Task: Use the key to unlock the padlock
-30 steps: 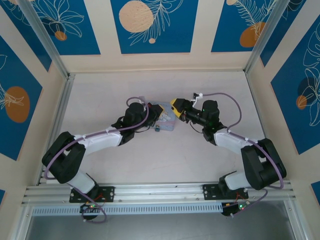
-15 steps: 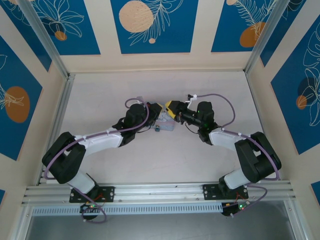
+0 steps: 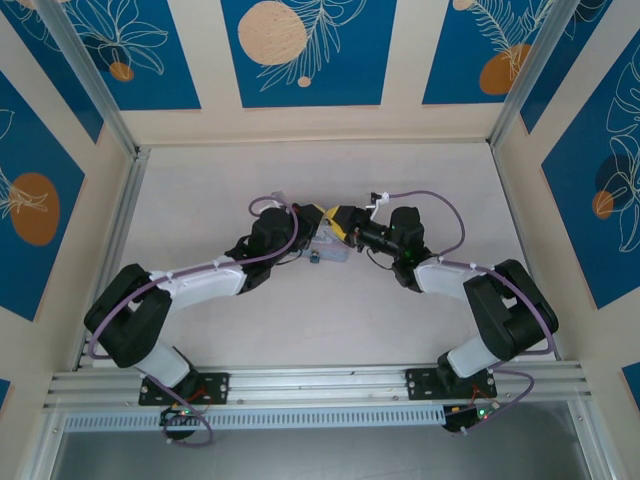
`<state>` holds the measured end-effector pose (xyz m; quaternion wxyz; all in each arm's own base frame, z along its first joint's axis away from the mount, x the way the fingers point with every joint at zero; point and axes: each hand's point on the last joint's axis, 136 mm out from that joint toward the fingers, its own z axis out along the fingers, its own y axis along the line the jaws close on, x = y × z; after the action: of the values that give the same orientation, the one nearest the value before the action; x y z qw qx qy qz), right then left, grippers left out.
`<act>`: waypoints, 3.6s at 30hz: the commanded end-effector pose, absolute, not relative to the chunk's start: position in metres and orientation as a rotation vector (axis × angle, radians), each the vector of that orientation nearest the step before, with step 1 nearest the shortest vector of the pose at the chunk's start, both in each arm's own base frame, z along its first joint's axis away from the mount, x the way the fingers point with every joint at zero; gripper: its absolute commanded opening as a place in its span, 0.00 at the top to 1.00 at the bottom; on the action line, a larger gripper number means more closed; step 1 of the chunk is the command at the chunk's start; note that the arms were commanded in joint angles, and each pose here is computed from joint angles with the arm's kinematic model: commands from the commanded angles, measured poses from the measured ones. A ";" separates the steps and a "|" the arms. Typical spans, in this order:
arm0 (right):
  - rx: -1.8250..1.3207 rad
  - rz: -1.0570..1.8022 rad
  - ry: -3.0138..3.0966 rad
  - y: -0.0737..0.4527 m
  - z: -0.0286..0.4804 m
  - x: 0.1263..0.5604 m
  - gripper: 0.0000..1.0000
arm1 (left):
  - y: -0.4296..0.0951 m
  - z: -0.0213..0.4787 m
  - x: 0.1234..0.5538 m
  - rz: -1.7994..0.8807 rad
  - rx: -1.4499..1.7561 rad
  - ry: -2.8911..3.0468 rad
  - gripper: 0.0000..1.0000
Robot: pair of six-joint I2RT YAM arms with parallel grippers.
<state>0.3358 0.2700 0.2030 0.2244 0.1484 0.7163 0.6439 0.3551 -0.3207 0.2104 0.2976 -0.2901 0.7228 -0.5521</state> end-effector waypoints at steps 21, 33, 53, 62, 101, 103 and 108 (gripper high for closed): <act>0.429 1.802 1.947 0.274 0.200 0.341 0.87 | -0.319 0.214 0.352 -1.482 -0.800 1.876 1.00; 0.424 1.830 1.937 0.276 0.202 0.338 0.90 | -0.319 0.211 0.352 -1.477 -0.810 1.873 1.00; 0.476 1.822 1.942 0.276 0.191 0.335 0.87 | -0.315 0.209 0.352 -1.458 -0.830 1.863 1.00; 0.513 1.808 1.932 0.270 0.187 0.341 0.95 | -0.311 0.208 0.349 -1.451 -0.840 1.861 1.00; 0.507 1.739 2.102 0.252 0.136 0.302 1.00 | -0.256 0.160 0.271 -0.933 -0.066 2.337 0.04; 0.499 1.733 2.121 0.254 0.131 0.299 1.00 | -0.252 0.149 0.263 -0.868 0.045 2.374 0.04; 0.484 1.729 2.155 0.259 0.119 0.298 1.00 | -0.249 0.126 0.254 -0.797 0.231 2.376 0.05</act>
<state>0.3030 0.2546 0.1281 0.1722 0.1885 0.7482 0.6124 0.2689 -0.2538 0.1472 0.3178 0.0061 0.8875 -0.3335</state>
